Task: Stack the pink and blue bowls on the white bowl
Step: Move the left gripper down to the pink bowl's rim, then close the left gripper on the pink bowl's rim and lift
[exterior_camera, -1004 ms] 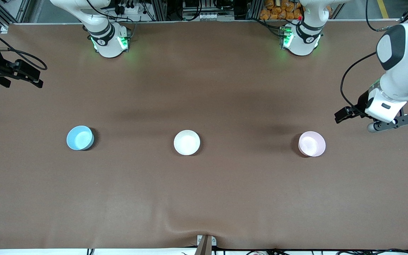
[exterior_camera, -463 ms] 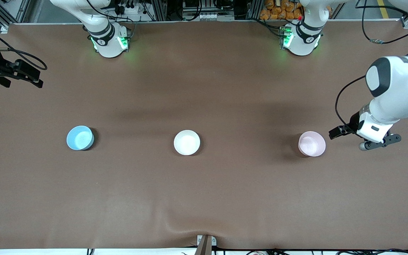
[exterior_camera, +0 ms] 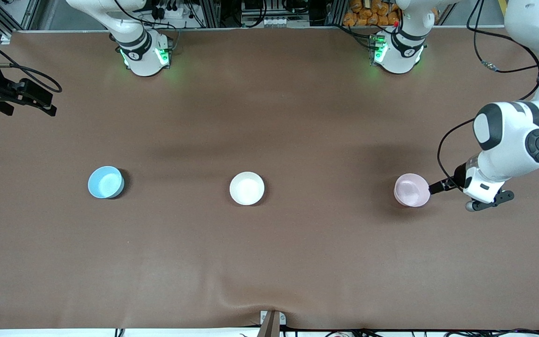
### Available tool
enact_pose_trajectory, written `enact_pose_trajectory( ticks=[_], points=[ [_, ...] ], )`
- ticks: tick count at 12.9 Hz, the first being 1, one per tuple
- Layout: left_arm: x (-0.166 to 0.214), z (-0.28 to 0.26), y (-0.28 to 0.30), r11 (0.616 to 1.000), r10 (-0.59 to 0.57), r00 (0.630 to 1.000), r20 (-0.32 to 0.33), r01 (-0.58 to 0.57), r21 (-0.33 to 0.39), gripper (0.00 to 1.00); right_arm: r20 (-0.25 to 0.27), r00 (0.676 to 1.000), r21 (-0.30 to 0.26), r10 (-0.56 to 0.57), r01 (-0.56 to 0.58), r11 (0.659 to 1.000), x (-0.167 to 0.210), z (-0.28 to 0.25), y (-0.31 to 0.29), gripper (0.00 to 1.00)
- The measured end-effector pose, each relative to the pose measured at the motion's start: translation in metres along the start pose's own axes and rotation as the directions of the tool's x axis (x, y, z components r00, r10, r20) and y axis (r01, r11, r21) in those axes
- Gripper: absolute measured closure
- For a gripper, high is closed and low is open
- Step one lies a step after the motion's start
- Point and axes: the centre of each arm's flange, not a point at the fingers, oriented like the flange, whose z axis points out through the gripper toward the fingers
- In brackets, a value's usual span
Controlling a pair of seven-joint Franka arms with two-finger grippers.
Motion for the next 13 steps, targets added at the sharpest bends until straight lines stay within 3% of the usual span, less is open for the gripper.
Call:
enact_pose_trajectory(
  ticks=[4, 5, 6, 8, 9, 13],
  points=[
    [-0.001, 0.035, -0.003, 1.0, -0.004, 0.999, 0.048, 0.004, 0.002, 0.06, 0.0, 1.0, 0.0, 0.0, 0.0, 1.0, 0.0, 0.0, 0.0, 0.0],
    [-0.002, 0.042, -0.003, 1.0, -0.005, 0.998, 0.056, 0.005, 0.002, 0.13, 0.0, 1.0, 0.0, 0.0, 0.0, 1.0, 0.0, 0.0, 0.0, 0.0],
    [-0.002, 0.048, -0.003, 1.0, -0.006, 0.998, 0.061, 0.006, 0.001, 0.13, 0.0, 1.0, 0.0, 0.0, 0.0, 1.0, 0.0, 0.0, 0.0, 0.0],
    [-0.003, 0.059, -0.004, 1.0, -0.007, 0.997, 0.075, 0.007, 0.002, 0.3, 0.0, 1.0, 0.0, 0.0, 0.0, 1.0, 0.0, 0.0, 0.0, 0.0],
    [-0.003, 0.062, -0.004, 1.0, -0.007, 0.997, 0.08, 0.007, 0.002, 0.31, 0.0, 1.0, 0.0, 0.0, 0.0, 1.0, 0.0, 0.0, 0.0, 0.0],
    [-0.004, 0.071, -0.004, 1.0, -0.008, 0.996, 0.094, 0.008, 0.003, 0.78, 0.0, 1.0, 0.0, 0.0, 0.0, 1.0, 0.0, 0.0, 0.0, 0.0]
  ],
)
